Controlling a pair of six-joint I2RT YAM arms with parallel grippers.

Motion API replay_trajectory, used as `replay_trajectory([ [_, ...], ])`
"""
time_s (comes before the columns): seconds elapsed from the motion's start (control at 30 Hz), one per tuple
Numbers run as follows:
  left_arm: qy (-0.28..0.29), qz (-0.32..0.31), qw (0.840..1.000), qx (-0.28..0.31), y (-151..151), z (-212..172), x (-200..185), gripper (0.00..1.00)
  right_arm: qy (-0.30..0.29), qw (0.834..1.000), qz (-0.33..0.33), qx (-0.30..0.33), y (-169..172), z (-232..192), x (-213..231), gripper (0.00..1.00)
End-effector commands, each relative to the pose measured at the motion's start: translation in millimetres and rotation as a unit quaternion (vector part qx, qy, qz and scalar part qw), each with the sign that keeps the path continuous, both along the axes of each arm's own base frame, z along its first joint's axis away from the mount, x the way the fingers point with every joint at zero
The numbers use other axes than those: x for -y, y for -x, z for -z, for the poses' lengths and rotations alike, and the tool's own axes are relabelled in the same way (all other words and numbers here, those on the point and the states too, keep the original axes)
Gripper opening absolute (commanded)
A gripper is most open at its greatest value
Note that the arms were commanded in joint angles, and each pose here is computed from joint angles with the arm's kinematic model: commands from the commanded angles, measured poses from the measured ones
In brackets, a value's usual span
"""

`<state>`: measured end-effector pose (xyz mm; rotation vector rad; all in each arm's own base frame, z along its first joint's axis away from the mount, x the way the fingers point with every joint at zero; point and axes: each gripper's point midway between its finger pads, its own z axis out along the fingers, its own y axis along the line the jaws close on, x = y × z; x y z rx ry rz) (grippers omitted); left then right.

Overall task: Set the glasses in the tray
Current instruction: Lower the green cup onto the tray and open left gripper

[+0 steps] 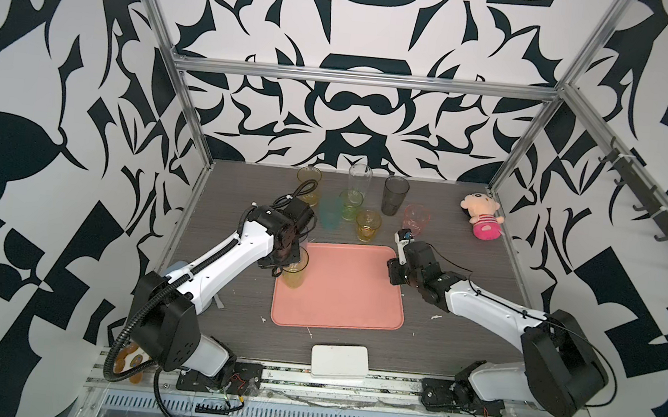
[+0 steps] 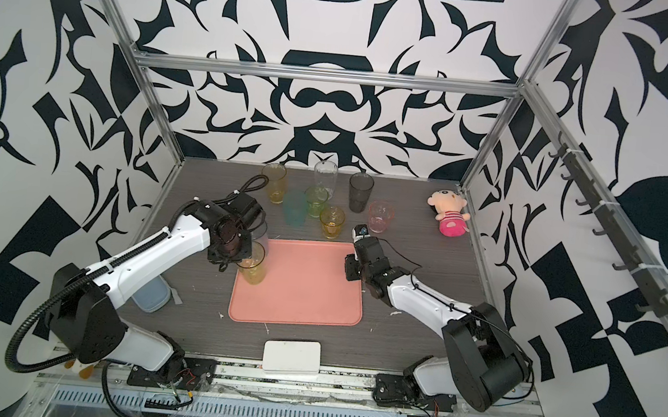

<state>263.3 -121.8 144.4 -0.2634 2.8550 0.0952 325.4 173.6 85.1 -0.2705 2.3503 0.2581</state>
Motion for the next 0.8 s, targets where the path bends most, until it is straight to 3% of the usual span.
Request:
replay_trajectory([
  [0.0,0.000,-0.009,1.000,0.001,7,-14,-6,0.10,-0.011,1.000,0.002,0.022,-10,-18,-6,0.40],
  [0.2,-0.004,-0.010,1.000,0.007,6,-20,-8,0.27,-0.011,1.000,0.002,0.023,-10,-18,-6,0.40],
  [0.43,-0.006,-0.009,1.000,0.029,-5,-36,-11,0.33,-0.010,1.000,0.002,0.023,-9,-18,-6,0.40],
  [0.77,0.011,-0.014,0.994,0.106,-60,-85,-18,0.46,-0.011,1.000,0.002,0.027,-9,-20,-5,0.40],
])
